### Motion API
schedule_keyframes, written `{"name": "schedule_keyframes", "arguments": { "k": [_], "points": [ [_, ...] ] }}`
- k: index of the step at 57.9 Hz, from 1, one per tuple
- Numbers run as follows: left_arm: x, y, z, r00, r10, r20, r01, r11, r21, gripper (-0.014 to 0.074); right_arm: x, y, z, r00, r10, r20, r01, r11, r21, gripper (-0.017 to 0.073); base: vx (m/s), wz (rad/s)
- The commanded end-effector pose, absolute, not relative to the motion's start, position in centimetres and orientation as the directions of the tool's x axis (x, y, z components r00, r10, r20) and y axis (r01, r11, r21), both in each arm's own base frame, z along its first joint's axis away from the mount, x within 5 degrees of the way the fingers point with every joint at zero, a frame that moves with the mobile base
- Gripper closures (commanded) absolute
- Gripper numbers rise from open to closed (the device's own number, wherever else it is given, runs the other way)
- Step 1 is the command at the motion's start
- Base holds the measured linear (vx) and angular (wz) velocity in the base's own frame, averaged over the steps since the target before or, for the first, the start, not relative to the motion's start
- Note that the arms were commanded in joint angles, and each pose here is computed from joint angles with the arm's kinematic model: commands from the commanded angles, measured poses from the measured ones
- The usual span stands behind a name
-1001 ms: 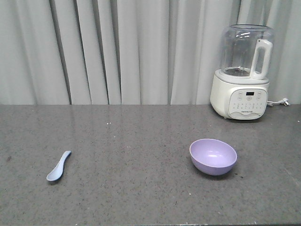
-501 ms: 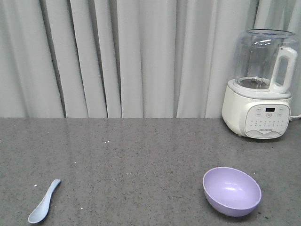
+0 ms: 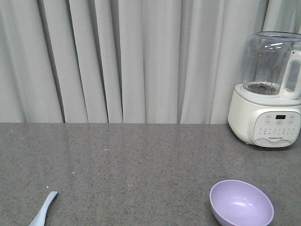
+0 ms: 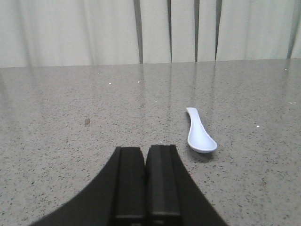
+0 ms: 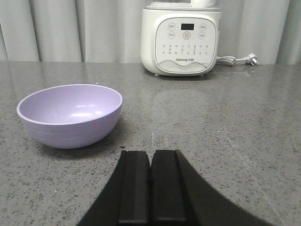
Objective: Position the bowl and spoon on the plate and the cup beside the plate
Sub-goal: 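Drive the base toward the counter with the spoon and lavender bowl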
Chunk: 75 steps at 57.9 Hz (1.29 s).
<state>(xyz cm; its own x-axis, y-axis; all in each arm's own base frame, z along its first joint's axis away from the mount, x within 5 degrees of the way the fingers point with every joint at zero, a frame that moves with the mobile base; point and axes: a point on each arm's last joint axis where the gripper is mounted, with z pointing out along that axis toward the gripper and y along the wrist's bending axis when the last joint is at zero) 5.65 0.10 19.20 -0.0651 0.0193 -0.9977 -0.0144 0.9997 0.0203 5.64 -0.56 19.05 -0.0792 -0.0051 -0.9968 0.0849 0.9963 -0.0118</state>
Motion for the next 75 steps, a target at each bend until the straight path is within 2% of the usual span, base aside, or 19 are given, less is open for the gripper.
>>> {"name": "schedule_keyframes", "arguments": {
  "k": [1, 32, 38, 45, 49, 52, 57, 63, 69, 75],
  "points": [
    [5.7, 0.1, 19.1, -0.005, 0.012, -1.000, -0.015, 1.000, 0.012, 0.0599, 5.6, -0.5, 19.3, 0.003, -0.033, -0.999, 0.082, 0.996, -0.032, 0.0571, 0.02, 0.00],
    [5.7, 0.1, 19.2, 0.008, 0.012, -1.000, -0.015, 1.000, 0.012, 0.0599, 5.6, -0.4, 19.7, 0.042, -0.047, -0.998, 0.078, 0.996, -0.044, 0.0571, 0.00, 0.00],
    [5.7, 0.1, 19.5, 0.034, 0.012, -0.999, -0.015, 1.000, 0.012, 0.0599, 5.5, -0.3, 20.3, 0.110, -0.053, -0.993, 0.069, 0.997, -0.045, 0.0571, 0.00, 0.00],
    [5.7, 0.1, 20.1, 0.104, 0.013, -0.994, -0.015, 1.000, 0.012, 0.0599, 5.3, -0.1, 21.6, 0.258, -0.060, -0.964, 0.050, 0.998, -0.049, 0.0571, 0.00, 0.00],
    [5.5, 0.1, 21.2, 0.218, 0.015, -0.976, -0.015, 1.000, 0.012, 0.0599, 4.8, 0.2, 23.2, 0.399, -0.053, -0.915, 0.031, 0.999, -0.045, 0.0571, 0.00, 0.00],
    [5.2, 0.0, 22.6, 0.317, 0.002, -0.948, -0.011, 1.000, -0.001, 0.0599, 4.4, 0.1, 24.8, 0.441, -0.033, -0.897, 0.029, 0.999, -0.022, 0.0571, 0.00, 0.00],
    [4.1, 0.0, 26.3, 0.469, -0.002, -0.883, -0.007, 1.000, -0.006, 0.0599, 4.0, -0.1, 27.8, 0.379, -0.011, -0.925, 0.049, 0.999, 0.008, 0.0571, 0.00, 0.00],
    [2.7, 0.0, 31.5, 0.527, 0.068, -0.847, -0.043, 0.998, 0.053, 0.0599, 3.9, -0.4, 32.0, 0.243, -0.019, -0.970, 0.087, 0.996, 0.002, 0.0571, 0.00, 0.00],
    [2.9, 0.0, 35.2, 0.463, 0.150, -0.874, -0.080, 0.989, 0.127, 0.0598, 4.7, -0.7, 35.5, 0.176, -0.048, -0.983, 0.112, 0.993, -0.029, 0.0568, 0.00, 0.00],
    [5.1, 0.1, 36.8, 0.307, 0.151, -0.940, -0.061, 0.988, 0.139, 0.0594, 7.0, -0.9, 36.8, 0.088, -0.081, -0.993, 0.126, 0.990, -0.070, 0.0559, 0.00, 0.00]
  ]
}}
